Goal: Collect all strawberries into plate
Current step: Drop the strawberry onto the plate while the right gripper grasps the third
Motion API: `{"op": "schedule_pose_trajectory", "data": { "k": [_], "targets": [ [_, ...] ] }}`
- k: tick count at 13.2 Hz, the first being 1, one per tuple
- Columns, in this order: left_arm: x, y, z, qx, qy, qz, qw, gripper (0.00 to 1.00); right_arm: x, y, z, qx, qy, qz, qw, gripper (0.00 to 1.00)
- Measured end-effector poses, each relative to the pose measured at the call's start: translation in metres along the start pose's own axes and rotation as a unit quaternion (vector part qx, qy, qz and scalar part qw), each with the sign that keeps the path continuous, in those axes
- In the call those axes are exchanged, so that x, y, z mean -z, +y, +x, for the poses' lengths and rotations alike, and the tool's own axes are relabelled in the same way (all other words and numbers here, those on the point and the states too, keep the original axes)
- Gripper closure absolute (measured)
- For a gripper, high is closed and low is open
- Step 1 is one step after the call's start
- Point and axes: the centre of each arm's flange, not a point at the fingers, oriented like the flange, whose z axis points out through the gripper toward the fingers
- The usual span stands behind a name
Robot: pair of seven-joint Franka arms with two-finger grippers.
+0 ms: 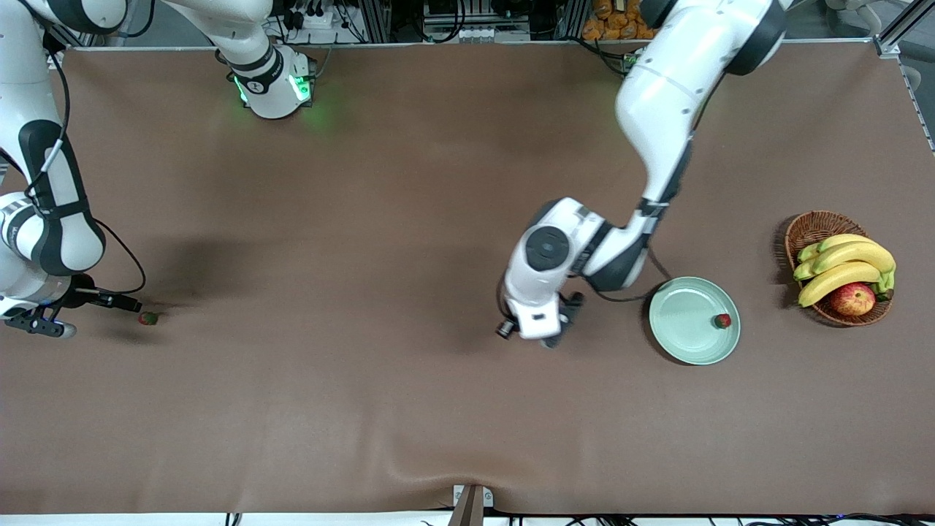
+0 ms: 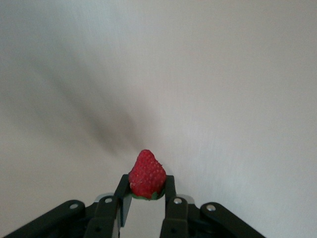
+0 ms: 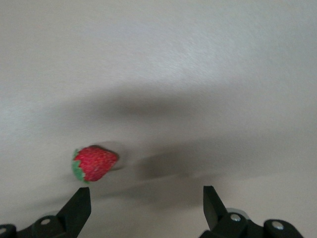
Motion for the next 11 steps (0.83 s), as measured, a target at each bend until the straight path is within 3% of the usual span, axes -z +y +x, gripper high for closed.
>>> {"op": "schedule_pose_trajectory", "data": {
  "k": [5, 8, 11],
  "targets": [
    [0.054, -0.028, 0.118, -0.060, -0.008, 0.046, 0.997, 0.69, 0.012, -0.039, 0.016, -0.001, 0.015, 0.001, 1.000, 0.00],
    [0.052, -0.054, 0.168, -0.112, -0.023, 0.078, 0.990, 0.69, 0.013, -0.046, 0.024, 0.036, 0.021, -0.001, 0.999, 0.00],
    [0.033, -0.088, 0.216, -0.142, -0.041, 0.100, 0.984, 0.69, -0.004, -0.055, 0.025, 0.048, 0.010, -0.001, 0.999, 0.00]
  ]
}}
